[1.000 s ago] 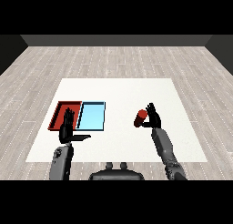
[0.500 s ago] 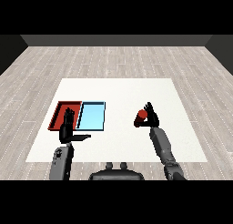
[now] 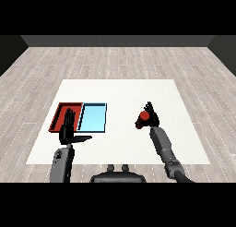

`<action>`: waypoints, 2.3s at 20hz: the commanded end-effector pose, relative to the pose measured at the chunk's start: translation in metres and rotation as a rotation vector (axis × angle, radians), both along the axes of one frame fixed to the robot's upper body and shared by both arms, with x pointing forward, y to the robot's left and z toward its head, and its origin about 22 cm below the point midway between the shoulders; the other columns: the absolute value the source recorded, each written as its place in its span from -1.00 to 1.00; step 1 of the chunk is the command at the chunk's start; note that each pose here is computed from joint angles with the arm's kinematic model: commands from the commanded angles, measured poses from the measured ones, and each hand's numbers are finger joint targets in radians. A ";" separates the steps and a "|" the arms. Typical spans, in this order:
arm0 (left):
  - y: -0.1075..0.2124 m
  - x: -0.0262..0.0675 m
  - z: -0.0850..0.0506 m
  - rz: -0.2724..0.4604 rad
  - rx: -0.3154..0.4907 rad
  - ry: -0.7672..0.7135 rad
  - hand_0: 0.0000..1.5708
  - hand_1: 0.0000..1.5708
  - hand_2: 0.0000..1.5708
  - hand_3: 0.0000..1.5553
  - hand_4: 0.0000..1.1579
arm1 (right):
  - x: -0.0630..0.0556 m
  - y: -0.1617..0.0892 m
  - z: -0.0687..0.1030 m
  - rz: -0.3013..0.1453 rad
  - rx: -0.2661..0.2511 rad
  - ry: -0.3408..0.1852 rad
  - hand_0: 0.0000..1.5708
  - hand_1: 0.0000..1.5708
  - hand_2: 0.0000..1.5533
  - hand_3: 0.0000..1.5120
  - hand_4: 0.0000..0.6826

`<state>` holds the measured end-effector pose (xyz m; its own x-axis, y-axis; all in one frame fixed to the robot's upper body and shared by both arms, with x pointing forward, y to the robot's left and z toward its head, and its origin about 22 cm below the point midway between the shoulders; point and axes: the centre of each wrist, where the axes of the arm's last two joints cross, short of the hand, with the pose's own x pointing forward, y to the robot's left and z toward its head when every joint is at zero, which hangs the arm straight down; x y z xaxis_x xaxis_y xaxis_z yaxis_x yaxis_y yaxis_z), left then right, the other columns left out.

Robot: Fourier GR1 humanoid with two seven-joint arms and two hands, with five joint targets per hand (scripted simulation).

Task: Pick the red can and put it in the red box

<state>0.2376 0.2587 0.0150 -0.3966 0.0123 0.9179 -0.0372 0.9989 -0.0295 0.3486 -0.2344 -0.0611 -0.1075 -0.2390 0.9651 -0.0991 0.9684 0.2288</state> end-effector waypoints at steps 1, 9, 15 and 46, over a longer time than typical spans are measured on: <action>-0.007 0.0091 -0.007 -0.006 0.011 -0.016 -1.00 -1.00 -1.00 -1.00 -1.00 | 0.000 0.003 -0.001 -0.001 -0.003 0.015 -1.00 -1.00 -1.00 -1.00 -1.00; 0.002 0.0085 0.013 0.018 -0.008 -0.009 -1.00 -1.00 -1.00 -1.00 -1.00 | 0.009 0.015 0.009 0.013 -0.009 0.006 -1.00 -1.00 -1.00 -1.00 -1.00; 0.000 0.0178 0.004 0.013 -0.021 0.006 -1.00 -1.00 -1.00 -1.00 -1.00 | 0.006 -0.007 -0.011 0.014 -0.049 0.051 -1.00 -1.00 -1.00 -1.00 -1.00; -0.025 -0.0036 -0.014 -0.114 0.064 0.049 -1.00 -1.00 -1.00 -1.00 -1.00 | 0.002 0.011 0.072 -0.042 -0.162 -0.185 0.83 0.83 0.87 0.87 0.90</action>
